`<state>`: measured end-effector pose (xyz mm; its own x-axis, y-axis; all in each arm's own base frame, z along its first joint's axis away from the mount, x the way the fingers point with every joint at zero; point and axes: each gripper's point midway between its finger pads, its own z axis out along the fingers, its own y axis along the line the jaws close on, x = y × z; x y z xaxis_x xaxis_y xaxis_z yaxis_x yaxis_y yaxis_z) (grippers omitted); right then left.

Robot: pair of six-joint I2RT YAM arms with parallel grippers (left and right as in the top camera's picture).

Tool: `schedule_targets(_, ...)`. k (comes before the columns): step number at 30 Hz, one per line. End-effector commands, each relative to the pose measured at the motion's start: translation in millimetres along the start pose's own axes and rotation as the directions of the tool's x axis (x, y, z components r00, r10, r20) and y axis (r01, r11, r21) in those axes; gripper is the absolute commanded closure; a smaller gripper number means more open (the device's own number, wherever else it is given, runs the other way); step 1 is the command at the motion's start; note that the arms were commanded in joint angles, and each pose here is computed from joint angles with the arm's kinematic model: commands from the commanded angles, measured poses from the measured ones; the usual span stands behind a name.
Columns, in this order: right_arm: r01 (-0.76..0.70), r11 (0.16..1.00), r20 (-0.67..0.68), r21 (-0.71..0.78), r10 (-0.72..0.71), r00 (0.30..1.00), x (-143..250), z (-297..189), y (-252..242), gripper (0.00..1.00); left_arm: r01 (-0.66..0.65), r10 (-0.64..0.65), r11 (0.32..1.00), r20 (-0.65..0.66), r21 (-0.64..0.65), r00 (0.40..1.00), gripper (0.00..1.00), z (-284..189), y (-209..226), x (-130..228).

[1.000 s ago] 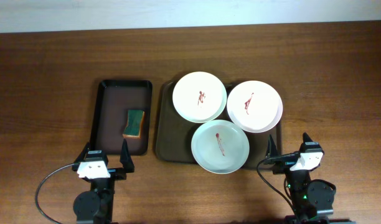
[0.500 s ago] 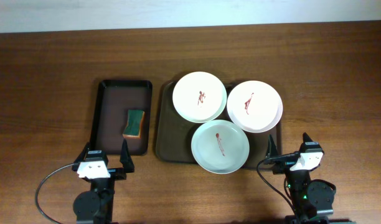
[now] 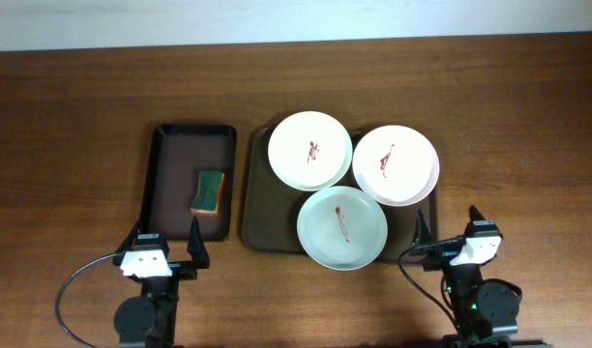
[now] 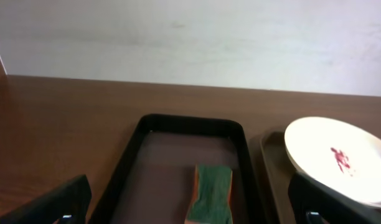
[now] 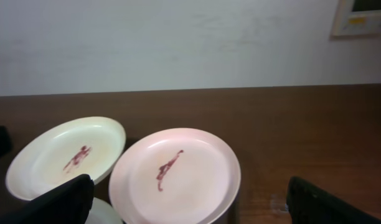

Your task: Clean dirty plates on tray and stack at the side

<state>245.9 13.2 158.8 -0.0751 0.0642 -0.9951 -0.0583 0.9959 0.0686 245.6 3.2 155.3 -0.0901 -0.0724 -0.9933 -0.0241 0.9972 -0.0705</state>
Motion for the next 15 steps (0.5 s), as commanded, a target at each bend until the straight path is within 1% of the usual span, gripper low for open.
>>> schedule_targets(1, -0.021, 0.999, -0.021, -0.04, 0.02, 1.0, -4.0, -2.3, 7.1, 0.01, 0.004, -0.003, 1.0, -0.062, 0.011, 0.998, 0.01, -3.6, -2.4, -2.2)
schedule_targets(5, -0.029, 0.999, -0.12, -0.031, 0.025, 0.992, -11.3, -6.3, 7.8, 0.01, 0.003, -0.002, 1.0, -0.148, 0.005, 0.989, 0.01, -2.5, -3.6, -16.7)
schedule_targets(7, -0.034, 0.999, -0.199, -0.024, 0.028, 0.98, -15.2, -6.0, 8.2, 0.01, 0.002, -0.002, 1.0, -0.205, 0.0, 0.979, 0.01, 1.7, -4.2, -25.7)
schedule_targets(8, -0.043, 0.998, -0.27, -0.036, 0.031, 0.962, -14.7, -4.5, 11.4, 0.01, 0.001, -0.002, 1.0, -0.244, -0.003, 0.97, 0.0, 6.2, -4.5, -29.6)
schedule_targets(9, -0.058, 0.997, -0.343, -0.056, 0.035, 0.939, -13.4, -2.4, 16.4, 0.01, 0.0, -0.002, 1.0, -0.291, -0.006, 0.957, 0.0, 11.8, -4.9, -33.7)
schedule_targets(12, -0.091, 0.993, -0.482, -0.074, 0.044, 0.875, -9.9, 5.3, 23.4, 0.01, 0.0, -0.004, 1.0, -0.387, -0.01, 0.922, 0.01, 22.1, -6.2, -40.0)
schedule_targets(13, -0.116, 0.99, -0.561, -0.083, 0.05, 0.826, -7.8, 11.6, 27.7, 0.01, 0.005, -0.004, 1.0, -0.44, 0.0, 0.898, 0.0, 28.4, -9.0, -42.4)
schedule_targets(14, -0.13, 0.988, -0.597, -0.087, 0.052, 0.801, -7.0, 14.7, 30.2, 0.01, 0.013, -0.005, 1.0, -0.476, 0.013, 0.879, 0.01, 33.8, -12.2, -42.6)
schedule_targets(15, -0.157, 0.983, -0.655, -0.095, 0.057, 0.753, -4.7, 19.5, 34.7, 0.01, 0.022, -0.007, 1.0, -0.521, 0.022, 0.854, 0.01, 40.5, -15.1, -41.3)
